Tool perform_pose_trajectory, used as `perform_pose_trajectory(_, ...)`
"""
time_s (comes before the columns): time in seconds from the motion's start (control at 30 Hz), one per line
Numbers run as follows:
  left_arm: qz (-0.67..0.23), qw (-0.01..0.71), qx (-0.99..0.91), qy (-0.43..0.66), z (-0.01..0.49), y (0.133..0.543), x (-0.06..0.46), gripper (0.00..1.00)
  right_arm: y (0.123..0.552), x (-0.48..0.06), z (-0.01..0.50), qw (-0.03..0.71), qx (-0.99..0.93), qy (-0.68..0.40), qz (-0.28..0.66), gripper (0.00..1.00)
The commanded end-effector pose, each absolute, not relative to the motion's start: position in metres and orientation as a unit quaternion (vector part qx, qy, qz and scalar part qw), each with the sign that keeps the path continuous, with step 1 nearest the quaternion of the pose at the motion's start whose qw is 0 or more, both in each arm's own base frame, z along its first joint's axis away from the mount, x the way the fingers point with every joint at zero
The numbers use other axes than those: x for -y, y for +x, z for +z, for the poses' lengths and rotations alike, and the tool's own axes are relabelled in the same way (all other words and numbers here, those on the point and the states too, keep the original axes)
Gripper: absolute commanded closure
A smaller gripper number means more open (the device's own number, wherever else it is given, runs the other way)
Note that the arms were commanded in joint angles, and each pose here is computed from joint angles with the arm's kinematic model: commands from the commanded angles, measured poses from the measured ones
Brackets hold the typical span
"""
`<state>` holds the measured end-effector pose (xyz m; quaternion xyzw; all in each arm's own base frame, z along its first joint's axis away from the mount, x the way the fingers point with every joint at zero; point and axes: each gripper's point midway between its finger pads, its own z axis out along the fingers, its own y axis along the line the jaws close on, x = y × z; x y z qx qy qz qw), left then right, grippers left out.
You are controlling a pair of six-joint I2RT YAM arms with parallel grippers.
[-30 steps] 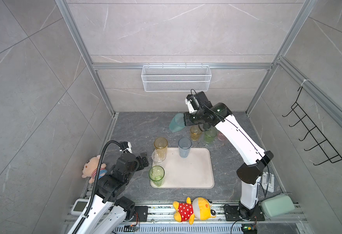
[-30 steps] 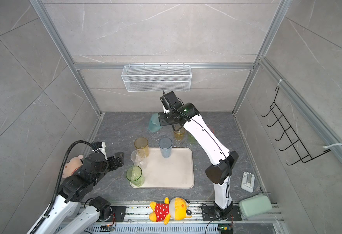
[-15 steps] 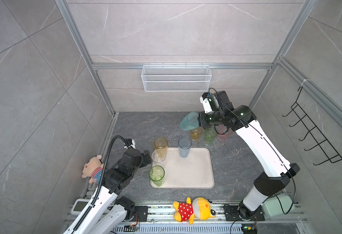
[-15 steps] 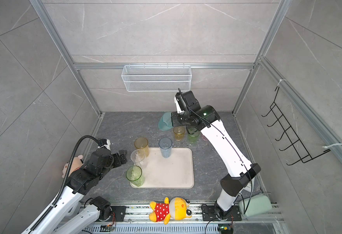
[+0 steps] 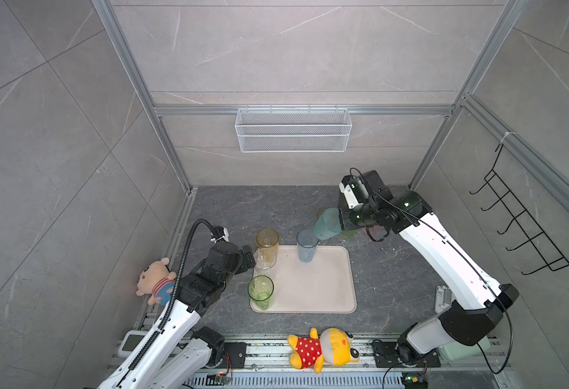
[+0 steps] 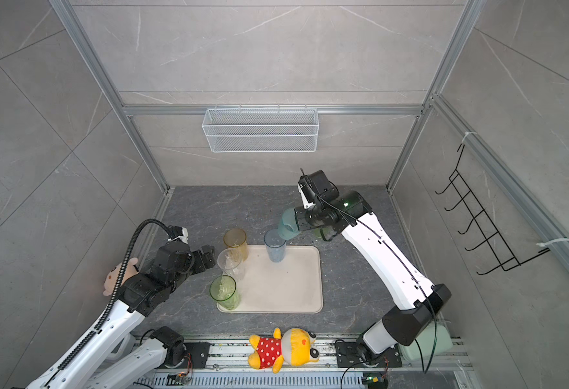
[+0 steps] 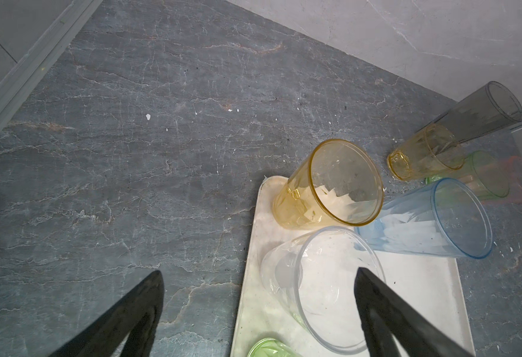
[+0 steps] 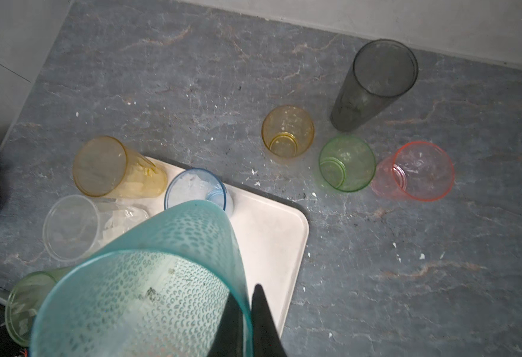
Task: Place the glasses into the tray
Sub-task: Place the glass on the tray.
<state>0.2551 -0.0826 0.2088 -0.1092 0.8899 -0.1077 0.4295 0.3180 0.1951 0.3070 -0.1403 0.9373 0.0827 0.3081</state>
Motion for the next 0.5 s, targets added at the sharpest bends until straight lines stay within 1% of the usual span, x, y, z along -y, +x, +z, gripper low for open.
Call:
perform_pose_trajectory(0.0, -0.123, 0.459, -0.873, -0.106, 0.234, 0.264, 0.086, 0.04, 0.302, -0.183, 0.306, 0.305, -0.939, -0.144, 0.067, 1.0)
perform_pose_trajectory(0.23, -0.12, 0.452, -0.877, -0.108, 0.23, 0.266, 0.087, 0.04, 0.286, -0.174, 0.272, 0.271, -0.951, -0.143, 0.04, 1.0)
perform_pose_trajectory(0.47, -0.122, 0.451, -0.877, -0.109, 0.228, 0.264, 0.086, 0.04, 0.272, -0.182, 0.245, 0.25, -0.955, -0.158, 0.025, 1.0)
